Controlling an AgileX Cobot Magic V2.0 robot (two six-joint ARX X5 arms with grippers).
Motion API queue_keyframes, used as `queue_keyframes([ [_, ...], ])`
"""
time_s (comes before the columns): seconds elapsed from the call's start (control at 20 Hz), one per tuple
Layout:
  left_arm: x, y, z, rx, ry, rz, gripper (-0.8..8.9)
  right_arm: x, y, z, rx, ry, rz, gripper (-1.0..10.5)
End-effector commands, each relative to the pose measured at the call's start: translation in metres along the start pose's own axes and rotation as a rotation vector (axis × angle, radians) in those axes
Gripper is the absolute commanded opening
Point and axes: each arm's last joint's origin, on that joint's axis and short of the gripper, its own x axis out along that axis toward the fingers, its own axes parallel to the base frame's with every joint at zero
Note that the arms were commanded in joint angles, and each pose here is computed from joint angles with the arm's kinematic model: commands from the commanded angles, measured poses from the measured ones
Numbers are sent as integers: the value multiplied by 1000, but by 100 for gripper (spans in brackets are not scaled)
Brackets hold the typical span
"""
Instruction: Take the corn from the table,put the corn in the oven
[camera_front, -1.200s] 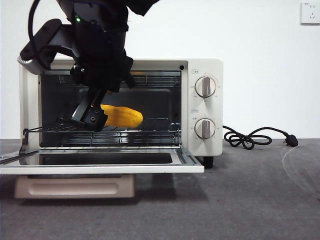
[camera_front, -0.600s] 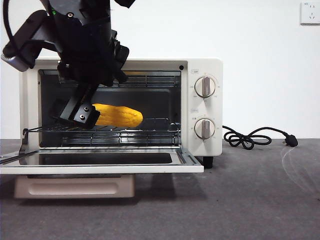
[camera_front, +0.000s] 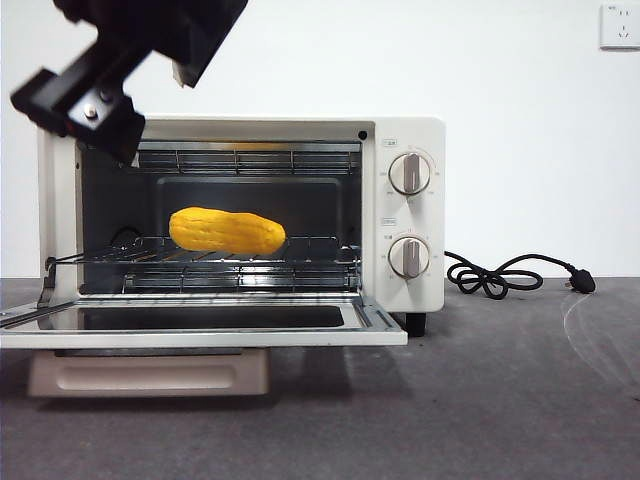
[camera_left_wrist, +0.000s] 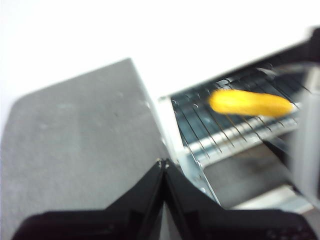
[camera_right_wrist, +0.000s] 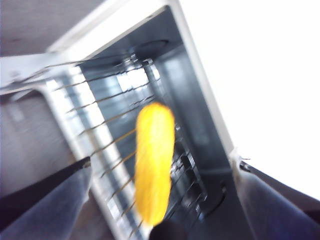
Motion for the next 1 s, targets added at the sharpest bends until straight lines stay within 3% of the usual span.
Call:
queue_keyframes([
  [0.05,-1,1,4,24,-46,7,-8,-18,-3,-3,85,13,23,458],
  [0.3,2,0,8,41,-60,9,-8,-53,-17,-9,136,20,65,338],
  [0.45,9,-3,11,51,-46,7,-8,-76,-29,-13,169,-2,82,330],
  [0.55,15,-5,14,67,-32,-3,-9,-92,-39,-17,184,-16,92,247],
  [0.8,38,-17,22,90,5,-125,-9,-126,-64,-32,202,-51,154,-16],
  [1.0,63,-25,26,82,68,-297,-9,-141,-81,-46,242,-69,252,-16],
])
